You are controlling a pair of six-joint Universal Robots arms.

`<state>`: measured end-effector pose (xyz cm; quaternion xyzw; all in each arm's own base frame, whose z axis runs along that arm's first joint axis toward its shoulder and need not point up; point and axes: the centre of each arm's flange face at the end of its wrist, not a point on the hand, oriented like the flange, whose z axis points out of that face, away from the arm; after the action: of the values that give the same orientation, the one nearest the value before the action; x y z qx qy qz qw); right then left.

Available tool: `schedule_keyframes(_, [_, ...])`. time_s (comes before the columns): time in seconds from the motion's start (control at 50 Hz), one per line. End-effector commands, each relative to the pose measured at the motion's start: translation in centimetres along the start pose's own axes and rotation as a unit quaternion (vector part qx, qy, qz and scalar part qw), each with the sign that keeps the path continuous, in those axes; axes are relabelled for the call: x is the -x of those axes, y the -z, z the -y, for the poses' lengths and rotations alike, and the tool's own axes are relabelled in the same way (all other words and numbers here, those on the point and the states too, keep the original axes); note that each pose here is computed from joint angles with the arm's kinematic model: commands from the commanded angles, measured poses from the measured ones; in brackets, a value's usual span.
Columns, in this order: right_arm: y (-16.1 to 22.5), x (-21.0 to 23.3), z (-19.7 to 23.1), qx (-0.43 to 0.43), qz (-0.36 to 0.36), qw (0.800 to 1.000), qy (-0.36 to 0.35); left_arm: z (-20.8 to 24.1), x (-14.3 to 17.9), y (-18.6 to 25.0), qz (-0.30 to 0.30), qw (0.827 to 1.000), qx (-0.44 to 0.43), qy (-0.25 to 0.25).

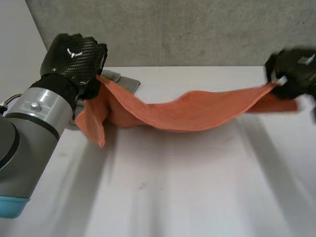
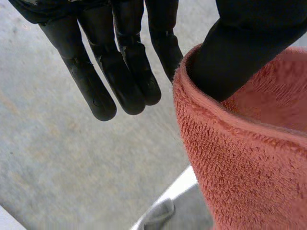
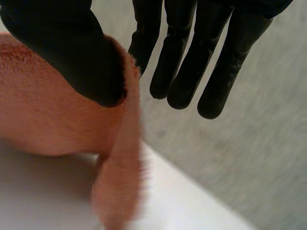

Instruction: Fold the laundry.

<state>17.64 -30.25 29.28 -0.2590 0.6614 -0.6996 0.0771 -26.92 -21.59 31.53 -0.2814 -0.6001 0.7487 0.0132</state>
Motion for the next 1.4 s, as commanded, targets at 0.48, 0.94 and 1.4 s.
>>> schedule_keyframes(0.48, [-3.3, 2.0, -3.7, 0.271, 0.104, 0.93, 0.225, -11.2, -3.7, -6.9, -0.103, 0.968, 0.203, -0.11])
schedule_keyframes(0.94, [-8.6, -0.5, 14.9, -0.198, -0.185, 0.929, 0.251, 6.5, 5.2, -14.4, 0.18, 0.949, -0.252, -0.064])
schedule_keyframes(1.4, [-4.8, 7.7, -9.2, 0.125, 0.063, 0.97, 0.2, -17.0, -5.4, -6.2, -0.025, 0.992, 0.093, -0.083])
